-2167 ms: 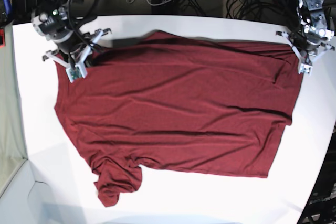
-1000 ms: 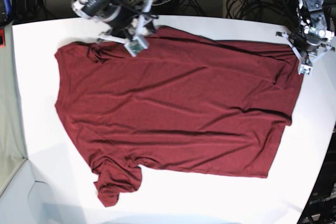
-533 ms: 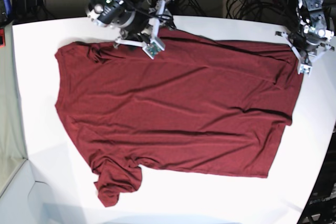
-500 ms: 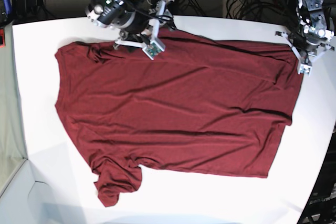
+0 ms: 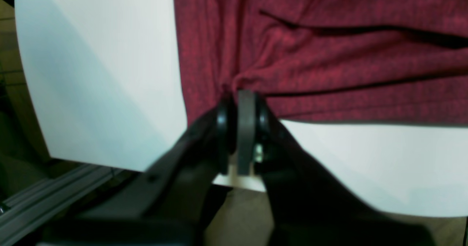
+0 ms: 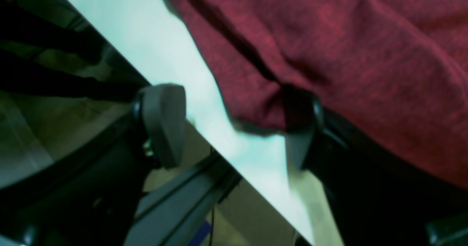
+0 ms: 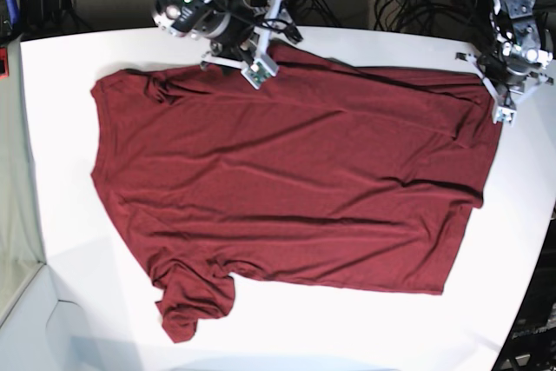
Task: Layout the t-shirt on the table in an organized manner, then fold the t-shirt properly
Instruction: 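Slide the right gripper along the shirt edge toward the left gripper, then drag the shirt edge with both grippers across the table toward the hem, then pull the shirt edge back with both grippers toward the table border, then stretch the shirt edge with both grippers apart and release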
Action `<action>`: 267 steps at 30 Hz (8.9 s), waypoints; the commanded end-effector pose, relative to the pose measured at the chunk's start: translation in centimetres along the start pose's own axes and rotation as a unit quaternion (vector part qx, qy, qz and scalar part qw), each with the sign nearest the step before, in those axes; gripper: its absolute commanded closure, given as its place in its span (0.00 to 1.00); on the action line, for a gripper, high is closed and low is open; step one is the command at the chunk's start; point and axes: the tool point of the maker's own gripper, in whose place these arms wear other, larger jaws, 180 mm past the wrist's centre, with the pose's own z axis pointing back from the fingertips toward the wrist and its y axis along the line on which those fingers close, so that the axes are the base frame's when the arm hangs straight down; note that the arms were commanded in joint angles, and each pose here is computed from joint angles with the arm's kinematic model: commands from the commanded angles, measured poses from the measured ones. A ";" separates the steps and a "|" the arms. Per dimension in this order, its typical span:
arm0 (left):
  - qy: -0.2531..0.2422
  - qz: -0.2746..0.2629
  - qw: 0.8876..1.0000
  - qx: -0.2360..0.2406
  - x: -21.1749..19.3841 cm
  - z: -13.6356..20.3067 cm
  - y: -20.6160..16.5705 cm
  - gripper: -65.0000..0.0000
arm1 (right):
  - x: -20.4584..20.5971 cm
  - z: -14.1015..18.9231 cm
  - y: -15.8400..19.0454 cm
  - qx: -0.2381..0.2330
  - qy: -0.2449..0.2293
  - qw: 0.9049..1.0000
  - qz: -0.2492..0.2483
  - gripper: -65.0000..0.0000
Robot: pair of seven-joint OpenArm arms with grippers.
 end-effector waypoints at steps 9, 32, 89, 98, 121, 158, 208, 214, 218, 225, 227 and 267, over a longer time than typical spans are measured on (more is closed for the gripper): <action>0.007 0.013 1.000 -0.010 -0.5 -1.5 0.2 1.00 | -1.6 -1.5 0.8 0.024 0.003 0.999 -0.026 0.75; -0.087 -0.013 0.996 0.033 5.3 2.1 2.1 1.00 | 4.4 3.5 -3.1 -0.055 -0.076 0.995 0.036 1.00; -0.177 -0.066 0.981 0.035 23.6 0.3 1.6 1.00 | 14.4 2.9 -13.2 -0.131 -0.084 0.979 0.133 0.55; -0.176 -0.067 0.982 0.035 23.5 0.3 1.6 1.00 | 9.0 5.8 -11.4 -0.141 -0.055 0.978 0.144 0.48; -0.160 -0.069 0.984 0.029 21.8 -0.4 1.0 1.00 | 0.4 8.3 -13.1 -0.172 -0.004 0.983 0.058 0.48; -0.159 -0.070 0.984 0.028 21.7 -0.5 0.9 1.00 | 6.4 8.5 -20.3 -0.226 -0.056 0.971 0.052 1.00; -0.141 0.016 0.989 0.041 19.5 -1.3 5.1 0.19 | 0.2 11.2 -20.2 -0.248 0.020 0.968 0.036 0.47; -0.126 0.039 0.990 0.053 16.6 -1.3 6.5 0.18 | 0.3 10.8 -19.9 -0.244 0.016 0.969 0.031 0.47; -0.142 0.041 0.989 0.030 15.8 -2.8 4.7 0.19 | 1.6 10.3 -19.5 -0.239 -0.012 0.971 0.030 0.47; -0.126 0.068 0.990 -0.017 14.5 -6.3 1.8 0.21 | 2.3 9.9 -19.2 -0.233 -0.033 0.972 0.028 0.47; -0.117 0.077 0.990 -0.031 14.1 -7.3 1.1 0.26 | 2.1 9.6 -19.4 -0.230 -0.030 0.972 0.024 0.47; 0.041 -0.036 0.998 0.012 -5.8 1.2 -1.9 0.60 | -10.8 14.5 -21.6 -0.246 0.093 0.965 0.005 0.47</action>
